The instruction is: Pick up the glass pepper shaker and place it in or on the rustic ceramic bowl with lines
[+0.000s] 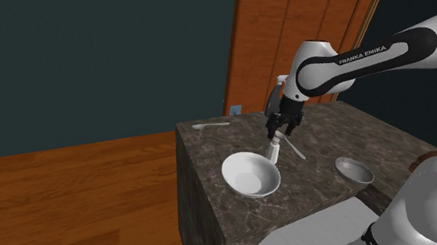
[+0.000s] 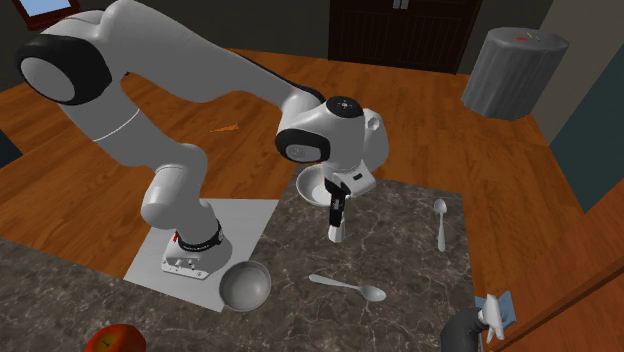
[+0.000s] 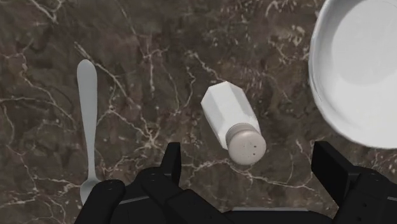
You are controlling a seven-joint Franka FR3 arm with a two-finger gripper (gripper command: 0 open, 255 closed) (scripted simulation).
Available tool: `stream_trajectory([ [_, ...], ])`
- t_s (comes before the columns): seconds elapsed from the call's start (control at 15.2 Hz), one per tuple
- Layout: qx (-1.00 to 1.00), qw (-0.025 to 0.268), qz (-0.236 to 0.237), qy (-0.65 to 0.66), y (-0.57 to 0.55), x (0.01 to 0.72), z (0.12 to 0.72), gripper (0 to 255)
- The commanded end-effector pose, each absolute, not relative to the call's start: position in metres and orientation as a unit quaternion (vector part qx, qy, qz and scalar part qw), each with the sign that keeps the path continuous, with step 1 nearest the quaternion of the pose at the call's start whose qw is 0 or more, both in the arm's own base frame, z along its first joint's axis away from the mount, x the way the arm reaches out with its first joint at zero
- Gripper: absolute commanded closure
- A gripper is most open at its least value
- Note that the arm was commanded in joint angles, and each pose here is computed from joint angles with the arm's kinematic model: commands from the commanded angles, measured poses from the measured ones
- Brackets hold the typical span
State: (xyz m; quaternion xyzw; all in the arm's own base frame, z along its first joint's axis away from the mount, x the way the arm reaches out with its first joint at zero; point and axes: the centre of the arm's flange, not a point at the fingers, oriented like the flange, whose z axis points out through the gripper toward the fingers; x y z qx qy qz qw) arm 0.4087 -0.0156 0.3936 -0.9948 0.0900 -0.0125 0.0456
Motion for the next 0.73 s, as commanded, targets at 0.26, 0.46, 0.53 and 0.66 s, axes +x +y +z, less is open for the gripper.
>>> stream_trajectory([
  [0.26,-0.995,0.046,-0.013,0.090,-0.013,0.410,0.365,0],
  [0.46,-0.995,0.046,-0.013,0.090,-0.013,0.410,0.365,0],
  [0.53,-0.995,0.046,-0.013,0.090,-0.013,0.410,0.365,0],
  [0.66,-0.995,0.046,-0.013,0.090,-0.013,0.410,0.365,0],
])
